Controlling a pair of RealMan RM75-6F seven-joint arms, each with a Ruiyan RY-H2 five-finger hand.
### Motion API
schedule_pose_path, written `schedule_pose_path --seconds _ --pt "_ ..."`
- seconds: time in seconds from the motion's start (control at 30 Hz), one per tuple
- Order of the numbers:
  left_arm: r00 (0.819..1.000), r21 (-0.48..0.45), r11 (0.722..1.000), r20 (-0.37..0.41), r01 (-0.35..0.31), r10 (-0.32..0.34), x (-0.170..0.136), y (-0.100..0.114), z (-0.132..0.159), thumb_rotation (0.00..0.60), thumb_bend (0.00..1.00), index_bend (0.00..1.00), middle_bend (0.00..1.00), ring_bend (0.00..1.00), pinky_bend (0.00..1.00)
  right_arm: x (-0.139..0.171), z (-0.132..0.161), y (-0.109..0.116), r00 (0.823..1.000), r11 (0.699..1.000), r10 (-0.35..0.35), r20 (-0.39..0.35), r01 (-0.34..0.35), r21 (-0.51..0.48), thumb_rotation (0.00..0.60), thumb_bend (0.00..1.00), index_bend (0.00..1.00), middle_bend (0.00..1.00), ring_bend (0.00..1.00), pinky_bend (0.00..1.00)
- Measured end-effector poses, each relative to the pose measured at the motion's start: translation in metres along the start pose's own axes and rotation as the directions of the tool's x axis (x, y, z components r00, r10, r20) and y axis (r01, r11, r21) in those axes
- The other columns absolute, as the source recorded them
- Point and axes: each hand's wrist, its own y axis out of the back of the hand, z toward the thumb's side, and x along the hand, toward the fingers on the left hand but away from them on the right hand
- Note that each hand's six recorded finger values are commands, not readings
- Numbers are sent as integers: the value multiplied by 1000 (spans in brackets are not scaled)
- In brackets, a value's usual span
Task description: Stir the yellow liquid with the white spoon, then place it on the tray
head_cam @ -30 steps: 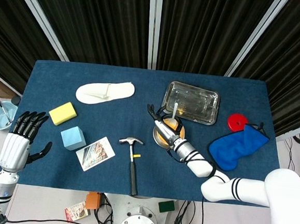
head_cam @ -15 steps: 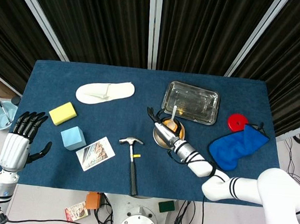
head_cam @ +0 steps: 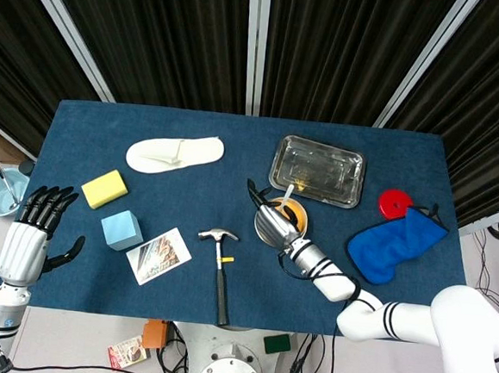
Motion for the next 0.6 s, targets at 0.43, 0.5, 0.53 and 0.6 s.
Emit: schedule_pose_path --seconds 0.43,0.5,0.53,0.6 --pt "1000 12 1000 13 1 -1 6 4 7 568 284 129 108 85 87 14 -26 -35 986 900 135 97 -81 -428 600 477 787 313 82 0" --pt "1000 15 1000 16 0 -1 7 5 8 571 284 129 108 85 87 17 -30 -40 982 864 157 105 -86 -496 600 477 787 313 82 0" --pt "1000 16 1000 17 0 0 7 5 9 571 284 129 108 85 87 18 -31 -42 980 847 166 108 -86 -525 600 477 787 313 82 0" --pt "1000 19 1000 21 -1 0 8 6 10 569 284 129 109 85 87 20 -35 -46 976 809 182 115 -83 -581 600 477 787 312 82 0"
